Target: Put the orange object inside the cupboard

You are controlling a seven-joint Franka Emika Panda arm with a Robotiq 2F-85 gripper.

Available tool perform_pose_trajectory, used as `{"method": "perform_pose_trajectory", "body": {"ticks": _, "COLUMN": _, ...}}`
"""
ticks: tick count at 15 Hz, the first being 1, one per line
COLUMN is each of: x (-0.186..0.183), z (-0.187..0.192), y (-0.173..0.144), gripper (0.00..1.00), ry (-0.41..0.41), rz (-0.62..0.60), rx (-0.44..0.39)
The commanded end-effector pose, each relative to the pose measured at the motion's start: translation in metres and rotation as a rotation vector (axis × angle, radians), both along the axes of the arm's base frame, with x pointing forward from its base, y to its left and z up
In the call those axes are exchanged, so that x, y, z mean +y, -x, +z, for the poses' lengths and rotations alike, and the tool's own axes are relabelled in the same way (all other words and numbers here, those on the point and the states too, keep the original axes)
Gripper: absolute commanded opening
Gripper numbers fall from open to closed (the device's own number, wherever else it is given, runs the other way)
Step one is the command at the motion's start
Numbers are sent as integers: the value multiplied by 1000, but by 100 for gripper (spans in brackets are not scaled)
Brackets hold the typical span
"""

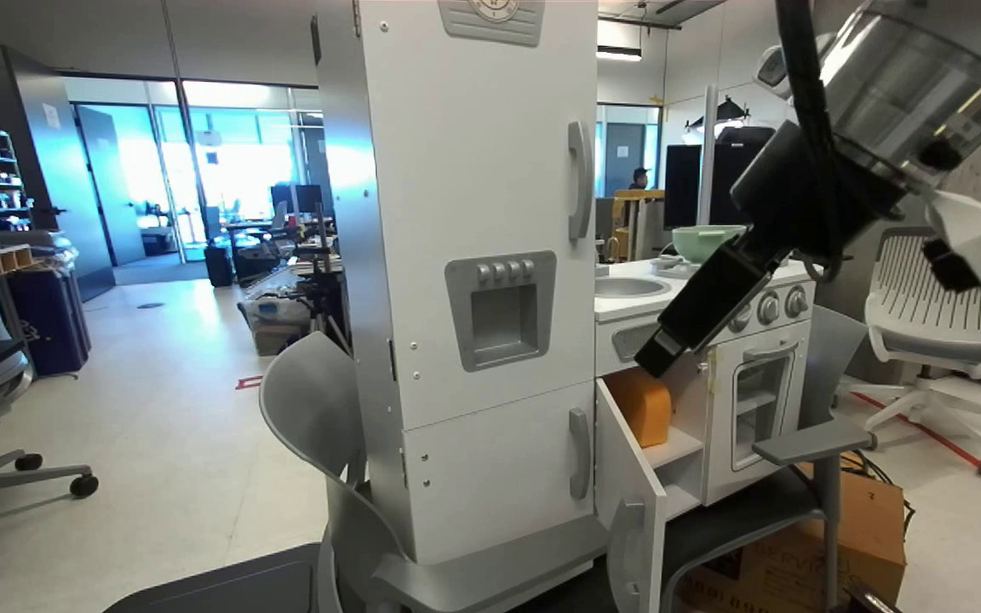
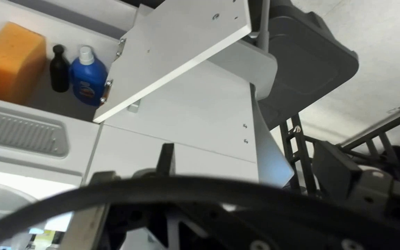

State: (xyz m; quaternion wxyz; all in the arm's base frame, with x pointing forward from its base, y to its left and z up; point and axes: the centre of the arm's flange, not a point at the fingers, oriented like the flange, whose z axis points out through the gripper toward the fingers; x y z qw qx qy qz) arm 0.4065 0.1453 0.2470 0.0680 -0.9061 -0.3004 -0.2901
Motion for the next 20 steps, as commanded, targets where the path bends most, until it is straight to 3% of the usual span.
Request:
{"method": "perform_pose_trajectory", "body": {"ticks": 1, "x": 4, "z": -14, "y": -23, "gripper": 100, "ry": 34, "rz": 29, "rx": 86}}
{"method": "perform_pose_trajectory", "body": {"ticks": 12, "x": 56, "z": -99, "y": -87, "gripper": 100, "ry": 79, "rz": 75, "rx": 191}}
{"method": "perform_pose_trajectory", "body": {"ticks": 16, "x": 58, "z": -126, "y": -103, "gripper": 100, "ry": 113, "rz": 62, "rx": 235}}
{"method": "perform_pose_trajectory", "body": {"ticks": 20, "x": 41, "z": -118, "y": -115, "gripper": 100, "ry": 202, "rz": 23, "rx": 230}}
